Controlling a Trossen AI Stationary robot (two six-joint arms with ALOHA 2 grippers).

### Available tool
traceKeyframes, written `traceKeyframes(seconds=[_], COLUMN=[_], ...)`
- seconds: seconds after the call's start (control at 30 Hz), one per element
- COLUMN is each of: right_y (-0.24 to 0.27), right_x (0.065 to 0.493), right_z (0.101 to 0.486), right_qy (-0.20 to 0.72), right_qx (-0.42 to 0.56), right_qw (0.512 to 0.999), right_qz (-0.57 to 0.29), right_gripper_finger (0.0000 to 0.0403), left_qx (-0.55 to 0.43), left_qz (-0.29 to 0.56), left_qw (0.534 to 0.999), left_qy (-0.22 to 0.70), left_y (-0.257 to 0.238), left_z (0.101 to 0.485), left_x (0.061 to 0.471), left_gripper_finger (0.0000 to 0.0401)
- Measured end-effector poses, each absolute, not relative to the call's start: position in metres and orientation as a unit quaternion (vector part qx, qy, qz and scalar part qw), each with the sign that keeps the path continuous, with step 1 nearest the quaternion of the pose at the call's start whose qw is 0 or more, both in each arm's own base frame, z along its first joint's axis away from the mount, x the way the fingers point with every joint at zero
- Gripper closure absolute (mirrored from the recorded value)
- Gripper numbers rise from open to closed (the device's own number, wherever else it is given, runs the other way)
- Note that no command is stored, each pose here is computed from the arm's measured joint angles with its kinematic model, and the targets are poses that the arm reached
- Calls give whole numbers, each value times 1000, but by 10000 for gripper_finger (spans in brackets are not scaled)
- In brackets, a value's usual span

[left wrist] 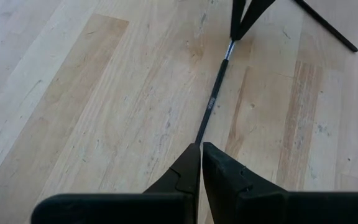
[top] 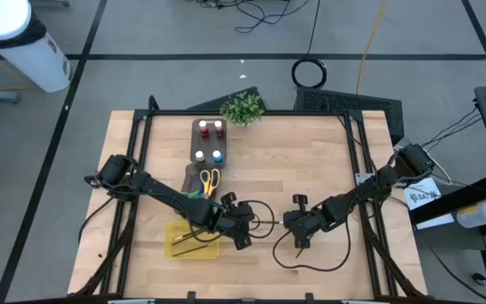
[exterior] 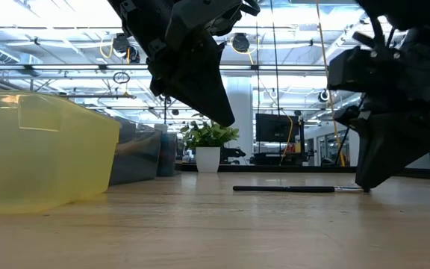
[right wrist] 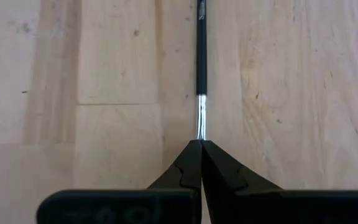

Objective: Pick & Place Paint Supplies
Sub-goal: Put the black paint brush into the yellow bin

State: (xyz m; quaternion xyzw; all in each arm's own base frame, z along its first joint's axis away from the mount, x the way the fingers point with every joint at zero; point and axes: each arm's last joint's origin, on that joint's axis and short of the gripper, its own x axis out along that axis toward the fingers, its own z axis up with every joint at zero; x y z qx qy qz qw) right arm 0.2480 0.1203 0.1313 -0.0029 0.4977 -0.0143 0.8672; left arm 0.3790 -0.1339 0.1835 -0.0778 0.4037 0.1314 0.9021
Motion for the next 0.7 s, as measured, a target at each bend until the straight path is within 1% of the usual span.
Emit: traceKeyframes(seconds=[0.17,0.43,0.57,0.63,0.7], right_y=[113,109,110,110,110], right_x=[243,236,237,237,237], right_z=[121,113,113,113,113], right_qy=[492,503,498,497,497], right_qx=[18,33,36,35,34], right_qw=[870,863,866,867,867], right_qz=[-4,-17,-14,-12,-11], right_gripper_finger=[403,403,403,403,403], left_qx=[-78,-78,-88,-81,-81], left_qz=[131,131,101,89,83], left_qw=[902,902,898,895,897], left_qy=[404,404,418,430,426], left_y=[-134,-134,-136,-138,-142], left_z=[184,184,179,173,166], left_x=[379,379,380,381,385], left_gripper_finger=[370,370,369,359,338])
